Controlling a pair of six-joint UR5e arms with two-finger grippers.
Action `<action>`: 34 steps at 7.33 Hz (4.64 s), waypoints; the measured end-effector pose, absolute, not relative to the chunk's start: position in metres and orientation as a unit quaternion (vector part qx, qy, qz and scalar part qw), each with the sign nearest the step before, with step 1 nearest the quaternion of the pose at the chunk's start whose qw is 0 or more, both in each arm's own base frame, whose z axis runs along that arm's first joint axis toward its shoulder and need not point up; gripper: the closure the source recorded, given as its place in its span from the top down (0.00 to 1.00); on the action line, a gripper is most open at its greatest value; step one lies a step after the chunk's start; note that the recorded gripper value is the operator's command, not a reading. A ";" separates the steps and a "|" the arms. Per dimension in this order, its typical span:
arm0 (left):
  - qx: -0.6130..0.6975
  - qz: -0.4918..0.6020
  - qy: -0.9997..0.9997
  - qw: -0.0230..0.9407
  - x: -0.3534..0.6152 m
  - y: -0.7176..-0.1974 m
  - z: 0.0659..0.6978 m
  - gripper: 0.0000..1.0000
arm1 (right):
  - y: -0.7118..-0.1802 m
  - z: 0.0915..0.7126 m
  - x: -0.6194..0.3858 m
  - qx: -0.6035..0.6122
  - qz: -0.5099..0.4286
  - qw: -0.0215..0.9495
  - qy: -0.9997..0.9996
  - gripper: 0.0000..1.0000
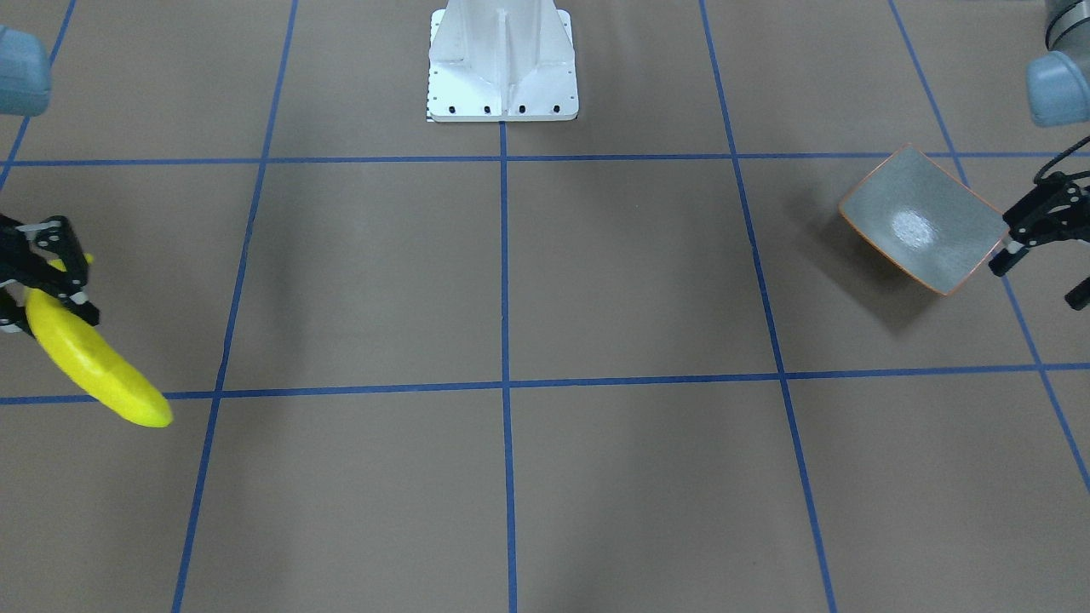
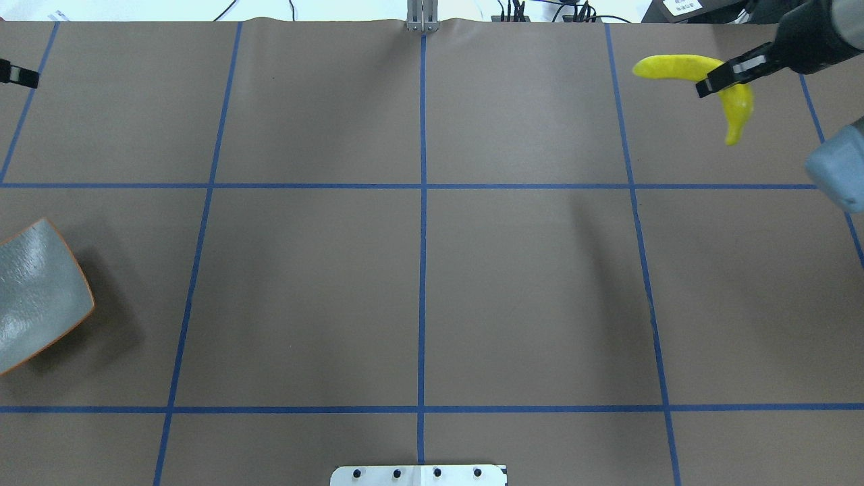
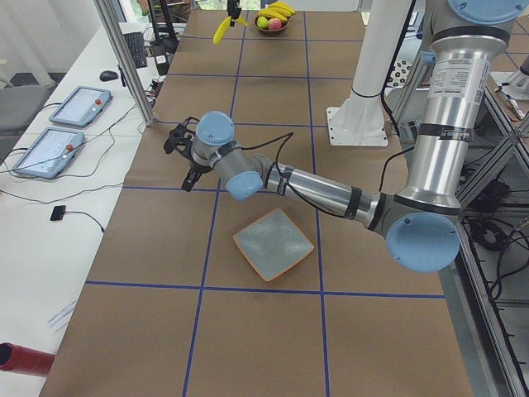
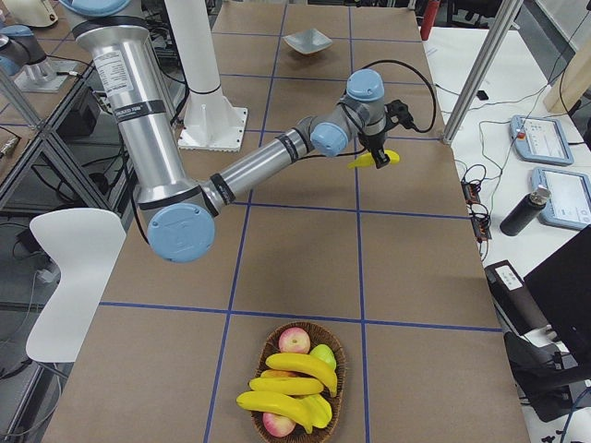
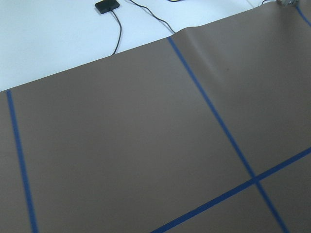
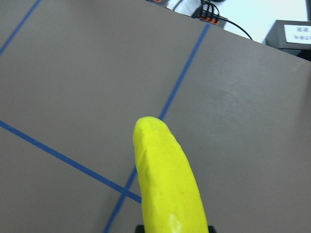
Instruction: Transfer all bananas from basket to plate
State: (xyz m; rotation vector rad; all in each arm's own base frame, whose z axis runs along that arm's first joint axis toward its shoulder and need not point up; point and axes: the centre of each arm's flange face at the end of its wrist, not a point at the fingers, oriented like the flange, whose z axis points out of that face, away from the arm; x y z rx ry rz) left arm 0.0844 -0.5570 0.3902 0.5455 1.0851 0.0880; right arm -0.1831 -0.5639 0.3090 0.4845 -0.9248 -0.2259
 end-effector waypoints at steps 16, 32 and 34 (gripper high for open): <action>-0.090 -0.347 0.692 0.627 0.325 -0.515 0.145 1.00 | -0.428 0.063 -0.475 0.368 0.015 0.715 -0.594 0.00; -0.040 -0.340 0.643 0.685 0.280 -0.477 0.279 0.00 | -0.522 0.190 -0.342 0.287 -0.007 0.772 -0.567 1.00; 0.006 -0.302 0.588 0.750 0.252 -0.456 0.368 0.00 | -0.543 0.242 -0.300 0.270 -0.027 0.805 -0.528 1.00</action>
